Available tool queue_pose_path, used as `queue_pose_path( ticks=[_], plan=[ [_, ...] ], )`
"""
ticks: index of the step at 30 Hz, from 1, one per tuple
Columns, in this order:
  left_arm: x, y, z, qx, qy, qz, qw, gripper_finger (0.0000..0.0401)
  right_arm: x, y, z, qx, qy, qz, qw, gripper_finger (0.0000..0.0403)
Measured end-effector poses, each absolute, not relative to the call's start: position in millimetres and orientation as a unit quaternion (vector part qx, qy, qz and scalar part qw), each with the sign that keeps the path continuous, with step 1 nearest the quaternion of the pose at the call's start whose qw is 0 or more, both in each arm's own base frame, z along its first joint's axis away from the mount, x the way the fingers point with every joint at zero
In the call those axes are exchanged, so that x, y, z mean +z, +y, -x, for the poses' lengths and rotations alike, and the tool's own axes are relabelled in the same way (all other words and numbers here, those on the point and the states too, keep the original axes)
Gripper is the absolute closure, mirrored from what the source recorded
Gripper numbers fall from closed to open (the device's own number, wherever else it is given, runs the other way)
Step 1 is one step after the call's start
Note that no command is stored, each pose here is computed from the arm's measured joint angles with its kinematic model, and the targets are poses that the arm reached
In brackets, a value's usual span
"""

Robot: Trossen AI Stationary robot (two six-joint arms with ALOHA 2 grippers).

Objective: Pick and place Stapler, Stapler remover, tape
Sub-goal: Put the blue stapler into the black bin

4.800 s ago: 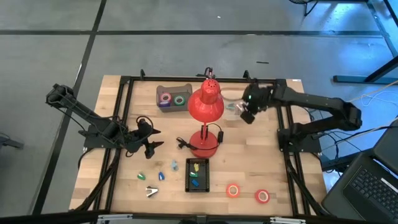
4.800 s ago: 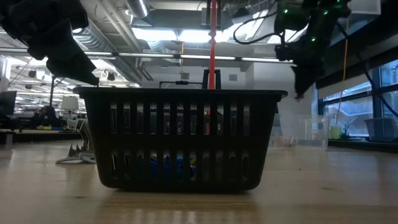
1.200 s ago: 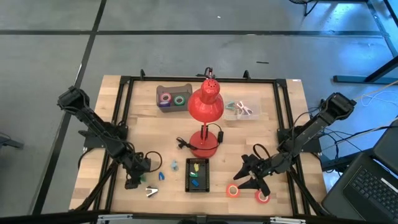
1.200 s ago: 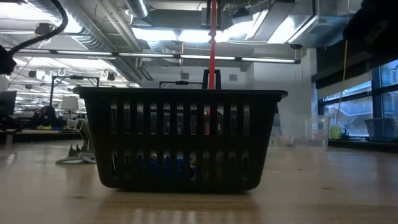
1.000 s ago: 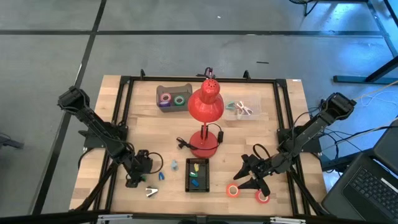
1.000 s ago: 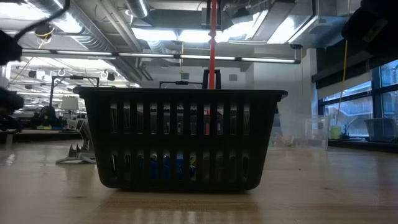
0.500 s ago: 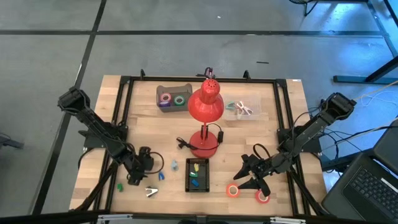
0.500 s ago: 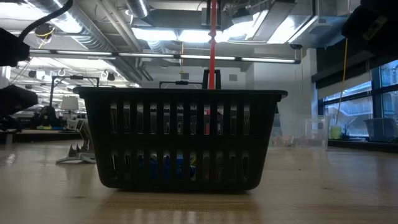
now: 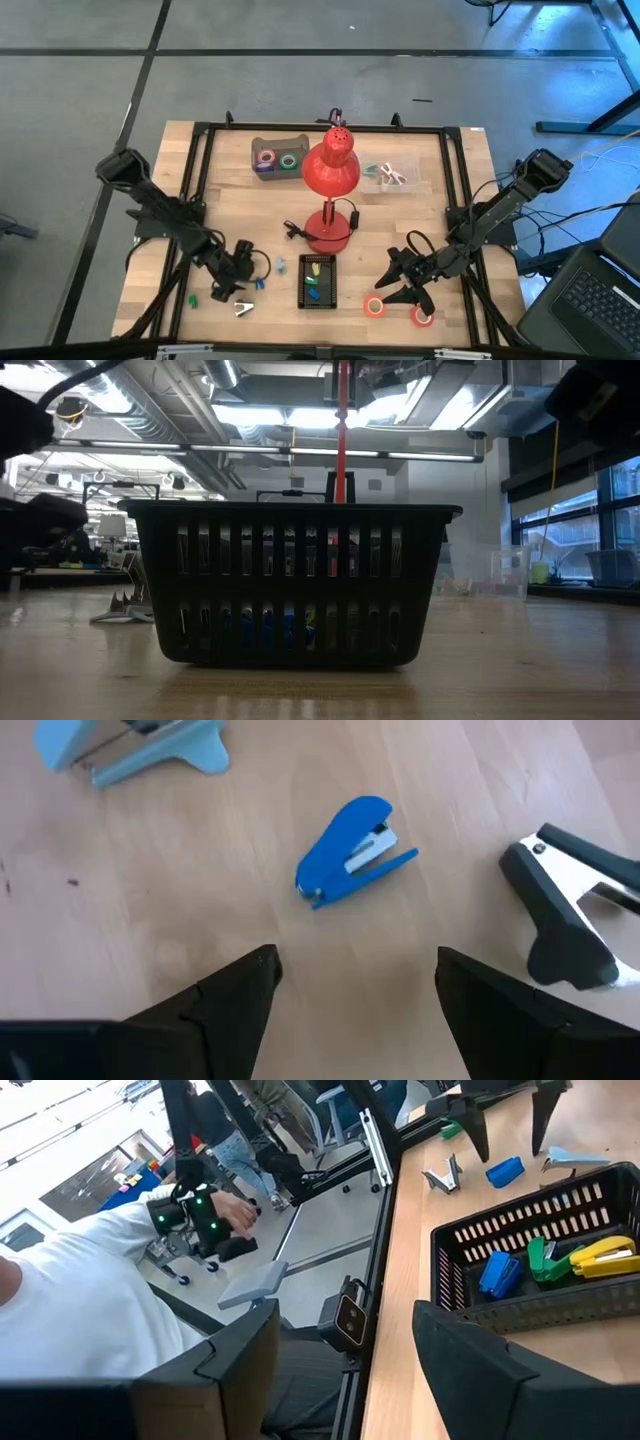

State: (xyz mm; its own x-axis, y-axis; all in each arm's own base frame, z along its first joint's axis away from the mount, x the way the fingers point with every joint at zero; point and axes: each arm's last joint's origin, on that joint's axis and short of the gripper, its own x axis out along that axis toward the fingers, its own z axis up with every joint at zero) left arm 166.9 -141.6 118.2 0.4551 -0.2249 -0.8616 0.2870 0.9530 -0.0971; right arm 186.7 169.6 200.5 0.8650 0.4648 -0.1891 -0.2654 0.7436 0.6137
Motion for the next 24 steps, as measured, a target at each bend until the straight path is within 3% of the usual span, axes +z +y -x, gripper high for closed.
queue_pose_path(
  ticks=[14, 24],
  plan=[
    [130.3, -134.7, -191.3, -0.177, 0.508, -0.184, 0.823, 0.0134, 201.3, 169.7, -186.8, 0.200, 0.164, -0.298, 0.919, 0.0171],
    [120.6, -150.3, -223.7, -0.232, 0.524, -0.202, 0.795, 0.0134, 201.4, 169.8, -186.9, 0.200, 0.163, -0.300, 0.918, 0.0171]
  ],
)
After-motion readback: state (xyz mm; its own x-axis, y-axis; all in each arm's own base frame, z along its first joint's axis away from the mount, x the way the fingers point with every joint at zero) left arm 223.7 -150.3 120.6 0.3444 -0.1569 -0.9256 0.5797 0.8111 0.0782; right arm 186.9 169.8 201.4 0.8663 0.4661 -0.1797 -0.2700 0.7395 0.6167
